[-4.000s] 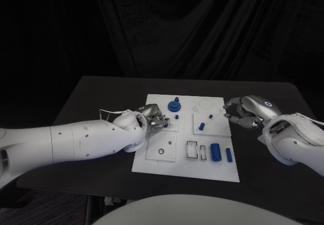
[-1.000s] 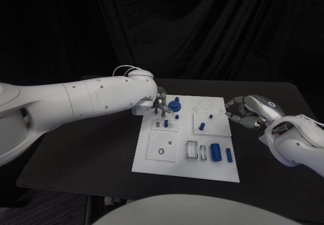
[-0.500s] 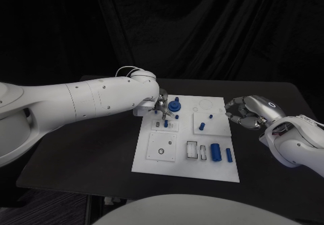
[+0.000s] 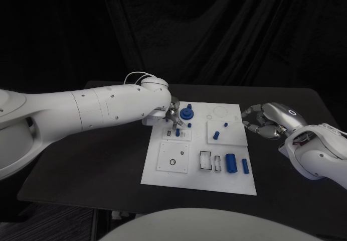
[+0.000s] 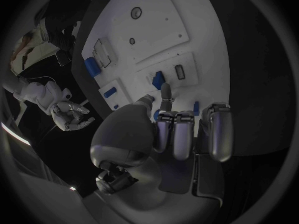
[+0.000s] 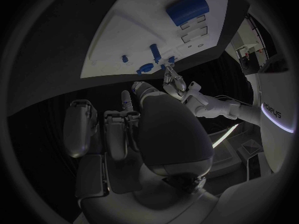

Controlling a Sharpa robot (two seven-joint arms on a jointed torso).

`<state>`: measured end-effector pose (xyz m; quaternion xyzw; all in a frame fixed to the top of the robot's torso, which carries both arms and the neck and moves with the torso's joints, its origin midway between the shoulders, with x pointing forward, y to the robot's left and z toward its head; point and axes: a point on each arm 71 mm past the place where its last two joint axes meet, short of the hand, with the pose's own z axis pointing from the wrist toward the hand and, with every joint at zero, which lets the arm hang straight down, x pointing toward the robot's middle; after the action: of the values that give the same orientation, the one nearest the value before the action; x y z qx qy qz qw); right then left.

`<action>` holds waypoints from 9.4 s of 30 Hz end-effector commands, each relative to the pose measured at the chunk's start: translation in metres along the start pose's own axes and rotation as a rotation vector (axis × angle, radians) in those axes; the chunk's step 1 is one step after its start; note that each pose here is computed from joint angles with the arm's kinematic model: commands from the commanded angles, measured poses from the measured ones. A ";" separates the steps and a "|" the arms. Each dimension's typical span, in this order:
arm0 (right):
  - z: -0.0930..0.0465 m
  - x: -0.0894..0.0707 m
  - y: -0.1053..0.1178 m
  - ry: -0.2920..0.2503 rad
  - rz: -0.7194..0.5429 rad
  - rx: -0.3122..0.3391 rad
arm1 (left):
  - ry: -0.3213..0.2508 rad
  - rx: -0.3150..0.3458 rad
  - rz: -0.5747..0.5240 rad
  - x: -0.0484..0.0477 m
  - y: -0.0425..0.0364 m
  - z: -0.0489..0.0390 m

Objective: Assemble the parts on the task board

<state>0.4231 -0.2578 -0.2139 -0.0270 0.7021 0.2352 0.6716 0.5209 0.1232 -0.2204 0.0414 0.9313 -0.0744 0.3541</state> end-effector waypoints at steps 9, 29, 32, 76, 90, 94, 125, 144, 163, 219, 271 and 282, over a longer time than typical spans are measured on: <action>-0.001 0.001 0.000 0.012 -0.003 0.005 | 0.018 -0.009 0.029 0.0054 -0.0004 0.0035; 0.002 0.002 0.001 0.011 -0.010 -0.008 | 0.030 0.008 0.033 0.0121 -0.0061 0.0061; 0.002 0.002 0.001 0.010 -0.012 -0.008 | 0.030 0.007 0.031 0.0127 -0.0058 0.0067; 0.004 0.004 -0.002 0.022 -0.028 0.014 | -0.026 0.017 -0.021 0.0177 -0.0026 0.0062; 0.003 0.003 -0.003 0.021 -0.029 0.019 | -0.152 0.055 -0.117 0.0186 0.0027 -0.0060; 0.003 0.003 -0.004 0.019 -0.029 0.021 | -0.202 0.068 -0.157 0.0193 0.0071 -0.0123; 0.002 0.001 -0.005 0.003 -0.028 0.019 | -0.550 0.145 -0.284 0.0614 0.0241 -0.0160; 0.003 0.003 -0.006 0.003 -0.028 0.019 | -0.552 0.131 -0.249 0.0772 0.0295 -0.0131; 0.002 0.004 -0.006 0.010 -0.028 0.022 | -0.548 0.130 -0.262 0.0875 0.0316 -0.0126; 0.001 0.007 -0.007 0.028 -0.029 0.024 | -0.505 0.149 -0.238 0.0959 0.0334 -0.0116; 0.000 0.008 -0.009 0.038 -0.031 0.036 | -0.491 0.165 -0.223 0.0970 0.0313 -0.0092; 0.000 0.008 -0.009 0.040 -0.032 0.037 | -0.499 0.171 -0.225 0.0963 0.0307 -0.0085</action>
<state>0.4258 -0.2624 -0.2228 -0.0332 0.7155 0.2181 0.6628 0.4484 0.1597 -0.2813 -0.0568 0.8049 -0.1931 0.5582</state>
